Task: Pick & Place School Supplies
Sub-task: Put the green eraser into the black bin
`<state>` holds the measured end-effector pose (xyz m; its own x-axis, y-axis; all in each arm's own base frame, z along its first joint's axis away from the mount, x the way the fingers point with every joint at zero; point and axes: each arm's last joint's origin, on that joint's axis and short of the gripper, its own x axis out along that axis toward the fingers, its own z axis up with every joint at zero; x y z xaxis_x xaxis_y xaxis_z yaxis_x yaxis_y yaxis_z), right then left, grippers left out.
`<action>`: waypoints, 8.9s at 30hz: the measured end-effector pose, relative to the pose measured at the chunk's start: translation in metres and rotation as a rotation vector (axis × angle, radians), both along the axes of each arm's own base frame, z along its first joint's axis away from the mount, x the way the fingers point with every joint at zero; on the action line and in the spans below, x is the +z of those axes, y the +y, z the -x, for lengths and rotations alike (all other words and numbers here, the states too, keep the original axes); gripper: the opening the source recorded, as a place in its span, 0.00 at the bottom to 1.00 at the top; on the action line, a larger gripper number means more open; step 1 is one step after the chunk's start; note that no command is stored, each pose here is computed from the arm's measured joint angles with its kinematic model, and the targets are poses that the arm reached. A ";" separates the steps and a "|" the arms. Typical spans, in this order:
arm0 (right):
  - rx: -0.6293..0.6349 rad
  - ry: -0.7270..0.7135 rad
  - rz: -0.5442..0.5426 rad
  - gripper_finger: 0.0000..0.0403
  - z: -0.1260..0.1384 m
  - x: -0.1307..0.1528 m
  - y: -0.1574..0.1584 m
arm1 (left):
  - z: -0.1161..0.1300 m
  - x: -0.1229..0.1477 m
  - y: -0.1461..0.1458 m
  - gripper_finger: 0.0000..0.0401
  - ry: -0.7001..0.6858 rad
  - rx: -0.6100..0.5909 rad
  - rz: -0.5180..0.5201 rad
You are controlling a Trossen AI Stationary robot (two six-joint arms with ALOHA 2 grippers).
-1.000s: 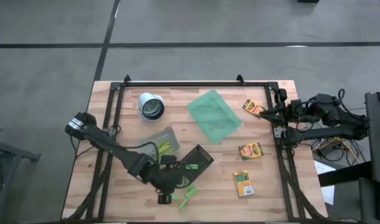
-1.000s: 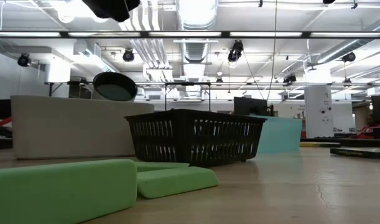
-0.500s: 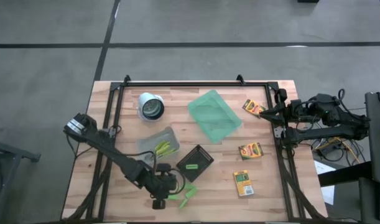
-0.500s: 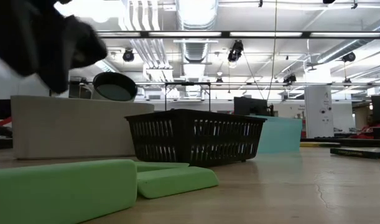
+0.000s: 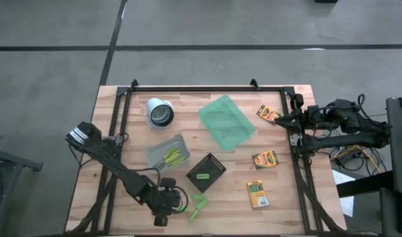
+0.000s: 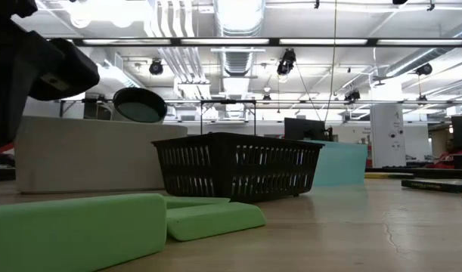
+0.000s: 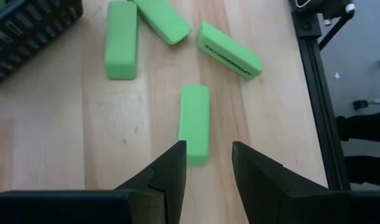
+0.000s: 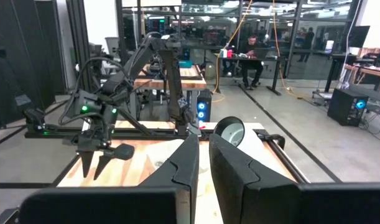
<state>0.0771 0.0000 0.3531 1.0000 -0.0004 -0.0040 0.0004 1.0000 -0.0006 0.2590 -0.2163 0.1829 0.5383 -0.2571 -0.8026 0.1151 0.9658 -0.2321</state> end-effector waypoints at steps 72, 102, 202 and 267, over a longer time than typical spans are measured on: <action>0.000 0.000 0.000 0.09 0.000 0.000 0.000 | -0.016 -0.032 -0.012 0.54 -0.086 0.052 0.004; 0.000 0.000 0.000 0.09 0.000 0.000 0.000 | -0.007 -0.046 -0.004 0.54 -0.066 0.034 -0.032; -0.001 0.000 0.000 0.09 0.000 0.000 0.000 | -0.086 0.008 0.132 0.29 -0.022 0.619 0.168; 0.000 0.000 0.000 0.09 0.000 0.000 0.000 | -0.021 0.017 0.023 0.52 -0.624 0.181 0.023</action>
<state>0.0771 0.0000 0.3531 1.0000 -0.0008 -0.0043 0.0008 1.0000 -0.0006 0.2796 -0.1931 0.2001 0.9381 -0.1317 -0.3202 0.0708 0.9783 -0.1947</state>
